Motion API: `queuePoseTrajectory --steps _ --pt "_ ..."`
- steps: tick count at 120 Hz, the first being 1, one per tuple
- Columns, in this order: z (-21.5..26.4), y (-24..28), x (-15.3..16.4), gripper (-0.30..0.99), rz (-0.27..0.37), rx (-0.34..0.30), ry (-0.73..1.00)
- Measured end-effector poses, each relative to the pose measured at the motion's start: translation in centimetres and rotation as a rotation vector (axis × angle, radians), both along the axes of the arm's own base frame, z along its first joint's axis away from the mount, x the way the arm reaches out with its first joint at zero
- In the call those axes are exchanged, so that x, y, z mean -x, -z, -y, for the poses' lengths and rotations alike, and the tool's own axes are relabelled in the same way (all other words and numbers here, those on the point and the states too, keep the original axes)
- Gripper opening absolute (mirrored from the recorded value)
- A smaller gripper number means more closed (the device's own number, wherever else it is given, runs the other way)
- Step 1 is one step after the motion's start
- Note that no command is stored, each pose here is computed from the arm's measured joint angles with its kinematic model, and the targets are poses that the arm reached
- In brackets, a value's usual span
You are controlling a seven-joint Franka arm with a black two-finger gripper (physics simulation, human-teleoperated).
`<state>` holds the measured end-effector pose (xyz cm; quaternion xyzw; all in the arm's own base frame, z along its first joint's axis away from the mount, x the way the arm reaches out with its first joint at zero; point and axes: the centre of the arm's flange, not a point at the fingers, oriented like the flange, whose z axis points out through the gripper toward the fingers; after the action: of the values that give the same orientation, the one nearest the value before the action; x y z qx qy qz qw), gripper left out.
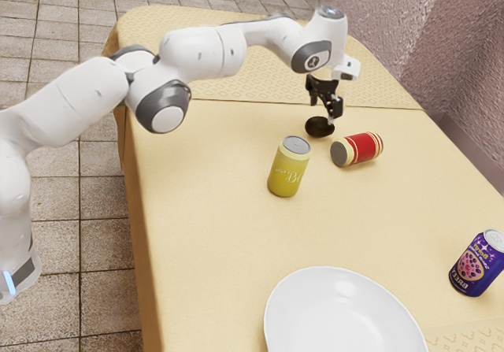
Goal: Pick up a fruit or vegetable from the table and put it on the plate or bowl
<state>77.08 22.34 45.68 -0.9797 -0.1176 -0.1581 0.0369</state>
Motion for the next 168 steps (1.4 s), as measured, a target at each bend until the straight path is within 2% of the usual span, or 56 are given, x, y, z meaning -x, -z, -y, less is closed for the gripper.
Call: queuePoseTrajectory --steps 94,109,123,142,151,160,168 --pt "0.0 5.6 -1.3 0.69 -0.003 0.040 0.015" --pt "-0.5 5.9 -1.1 0.46 0.002 0.070 0.000" --pt "-0.7 5.8 -1.1 0.37 0.008 0.078 -0.004" --pt "0.0 0.7 -0.5 0.27 0.050 0.058 0.005" --pt "0.8 -2.0 0.3 0.29 0.055 0.054 0.014" --pt "3.4 -5.0 1.4 0.28 0.044 0.051 0.046" --pt "7.7 -8.0 2.7 0.28 0.036 0.043 0.101"
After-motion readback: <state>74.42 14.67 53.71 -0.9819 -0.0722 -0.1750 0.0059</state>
